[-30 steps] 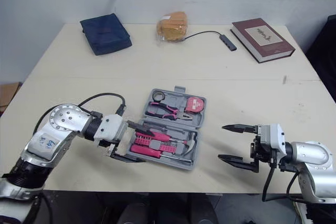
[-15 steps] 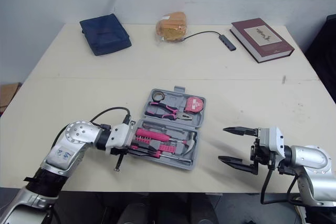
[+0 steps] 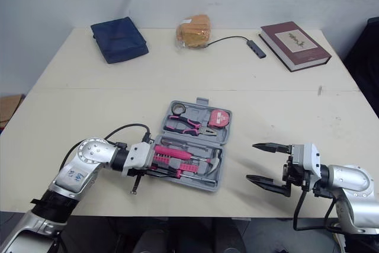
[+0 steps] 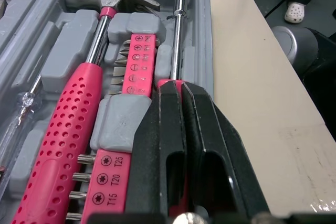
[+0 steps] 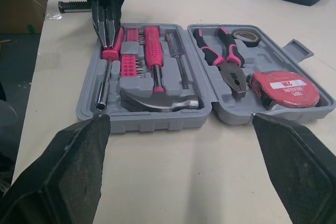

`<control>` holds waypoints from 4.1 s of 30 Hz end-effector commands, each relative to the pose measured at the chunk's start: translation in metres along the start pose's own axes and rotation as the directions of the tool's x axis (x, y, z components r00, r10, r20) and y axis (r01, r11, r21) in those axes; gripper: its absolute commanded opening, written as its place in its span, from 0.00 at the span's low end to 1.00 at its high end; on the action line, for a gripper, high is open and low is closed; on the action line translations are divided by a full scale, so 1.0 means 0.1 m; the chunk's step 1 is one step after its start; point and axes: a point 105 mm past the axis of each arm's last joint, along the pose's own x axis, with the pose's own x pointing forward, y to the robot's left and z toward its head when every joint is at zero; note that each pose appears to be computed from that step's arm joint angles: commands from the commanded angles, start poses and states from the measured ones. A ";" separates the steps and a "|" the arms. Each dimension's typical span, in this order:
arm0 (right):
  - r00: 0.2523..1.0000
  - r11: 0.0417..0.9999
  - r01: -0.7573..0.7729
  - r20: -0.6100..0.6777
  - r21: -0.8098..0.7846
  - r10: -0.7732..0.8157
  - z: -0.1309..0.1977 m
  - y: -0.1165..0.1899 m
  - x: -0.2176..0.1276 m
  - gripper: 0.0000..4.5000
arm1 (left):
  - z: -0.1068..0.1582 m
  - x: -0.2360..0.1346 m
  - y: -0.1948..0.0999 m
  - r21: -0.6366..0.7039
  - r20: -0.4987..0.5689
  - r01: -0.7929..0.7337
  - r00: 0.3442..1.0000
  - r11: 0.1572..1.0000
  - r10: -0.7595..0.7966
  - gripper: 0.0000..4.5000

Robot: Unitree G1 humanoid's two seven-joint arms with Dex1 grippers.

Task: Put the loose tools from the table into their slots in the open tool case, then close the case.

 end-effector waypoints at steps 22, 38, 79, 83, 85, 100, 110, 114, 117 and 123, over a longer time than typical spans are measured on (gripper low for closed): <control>0.976 0.973 0.214 -0.071 0.091 -0.208 0.03 -0.20 0.08 1.00 | 0.22 -0.10 0.09 -0.091 0.190 -0.105 0.974 0.990 0.121 0.02; 0.933 0.980 0.198 -0.310 0.010 -0.185 -0.41 -0.37 0.51 0.01 | -0.31 -0.63 0.73 -0.237 -0.066 -0.539 0.839 0.808 0.540 0.00; 0.914 0.973 0.229 -0.354 0.042 -0.200 -0.26 -0.57 0.34 0.44 | -0.45 -1.06 0.37 -0.338 -0.153 -0.626 0.773 0.703 0.615 0.40; 0.902 0.886 0.372 -0.335 0.277 -0.274 -0.04 -0.69 0.21 0.84 | -0.25 -1.29 0.42 -0.338 -0.112 -0.674 0.721 0.656 0.683 0.75; 0.862 0.856 0.417 -0.431 0.304 -0.267 -0.02 -0.68 0.18 1.00 | -0.21 -1.37 0.49 -0.425 -0.174 -0.708 0.675 0.564 0.717 0.88; 0.810 0.666 0.520 -0.556 0.535 -0.186 0.23 -0.75 0.85 1.00 | 0.01 -0.77 0.79 -0.599 -0.386 -0.714 0.653 0.362 0.651 0.98; 0.740 0.617 0.615 -0.629 0.491 -0.237 0.08 -0.79 0.95 1.00 | -0.12 -0.66 0.80 -0.601 -0.450 -0.742 0.621 0.296 0.642 0.98; 0.717 0.606 0.635 -0.658 0.479 -0.230 -0.01 -0.76 0.94 1.00 | -0.12 -0.64 0.81 -0.605 -0.451 -0.742 0.619 0.289 0.643 0.98; 0.713 0.609 0.633 -0.666 0.478 -0.219 -0.03 -0.73 0.95 1.00 | -0.13 -0.63 0.83 -0.604 -0.452 -0.745 0.614 0.285 0.647 0.98; 0.728 0.603 0.604 -0.669 0.521 -0.150 -0.12 -0.61 0.99 0.88 | -0.14 -0.48 0.83 -0.622 -0.422 -0.709 0.662 0.333 0.620 1.00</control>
